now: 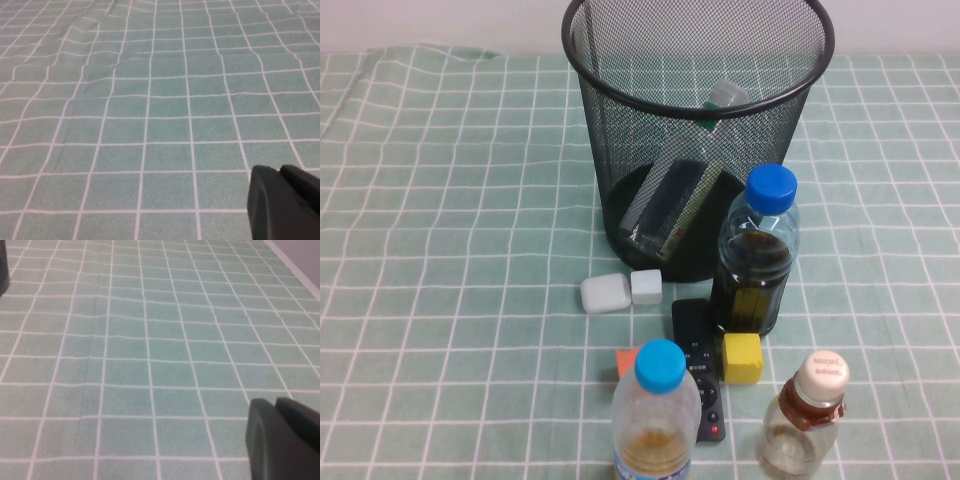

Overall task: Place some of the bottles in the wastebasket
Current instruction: Pick up a bottle from the table with right arm

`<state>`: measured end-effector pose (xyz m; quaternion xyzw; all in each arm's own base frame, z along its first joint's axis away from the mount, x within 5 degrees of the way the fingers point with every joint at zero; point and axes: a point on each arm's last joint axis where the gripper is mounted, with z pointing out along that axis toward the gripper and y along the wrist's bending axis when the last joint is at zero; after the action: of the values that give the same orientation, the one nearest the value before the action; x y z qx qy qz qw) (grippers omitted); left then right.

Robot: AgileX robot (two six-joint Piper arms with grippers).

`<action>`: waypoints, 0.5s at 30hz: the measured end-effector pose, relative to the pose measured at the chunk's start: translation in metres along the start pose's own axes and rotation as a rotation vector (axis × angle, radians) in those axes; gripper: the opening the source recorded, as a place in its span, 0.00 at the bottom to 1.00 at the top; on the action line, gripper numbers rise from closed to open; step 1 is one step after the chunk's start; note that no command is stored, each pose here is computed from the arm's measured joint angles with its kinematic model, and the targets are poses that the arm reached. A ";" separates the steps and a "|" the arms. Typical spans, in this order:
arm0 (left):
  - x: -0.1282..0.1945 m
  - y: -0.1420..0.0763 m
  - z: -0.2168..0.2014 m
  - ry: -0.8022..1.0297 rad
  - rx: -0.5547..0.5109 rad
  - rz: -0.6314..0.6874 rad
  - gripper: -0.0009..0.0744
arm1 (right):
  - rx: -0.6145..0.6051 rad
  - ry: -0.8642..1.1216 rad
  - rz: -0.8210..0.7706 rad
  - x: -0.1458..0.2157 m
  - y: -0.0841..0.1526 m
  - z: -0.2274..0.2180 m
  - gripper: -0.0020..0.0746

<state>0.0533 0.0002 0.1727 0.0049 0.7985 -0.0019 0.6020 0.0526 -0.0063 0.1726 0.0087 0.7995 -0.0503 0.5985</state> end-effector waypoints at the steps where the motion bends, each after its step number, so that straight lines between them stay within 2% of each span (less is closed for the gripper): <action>1: 0.000 0.000 0.000 0.000 0.000 0.000 0.01 | 0.000 -0.013 -0.001 -0.001 0.000 0.000 0.02; 3: 0.000 0.000 0.000 0.000 0.000 0.000 0.01 | -0.009 -0.056 0.035 -0.005 0.001 0.000 0.02; 8: 0.000 0.000 0.000 0.000 0.000 0.000 0.01 | -0.068 -0.226 0.289 -0.021 0.003 -0.002 0.02; 15: 0.000 0.000 0.000 0.000 0.000 0.000 0.01 | -0.106 -0.361 0.527 -0.033 0.001 -0.006 0.02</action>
<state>0.0533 0.0002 0.1727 0.0049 0.7985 -0.0019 0.6020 0.0561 -0.0036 0.2055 0.1753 0.6521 0.1472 0.7227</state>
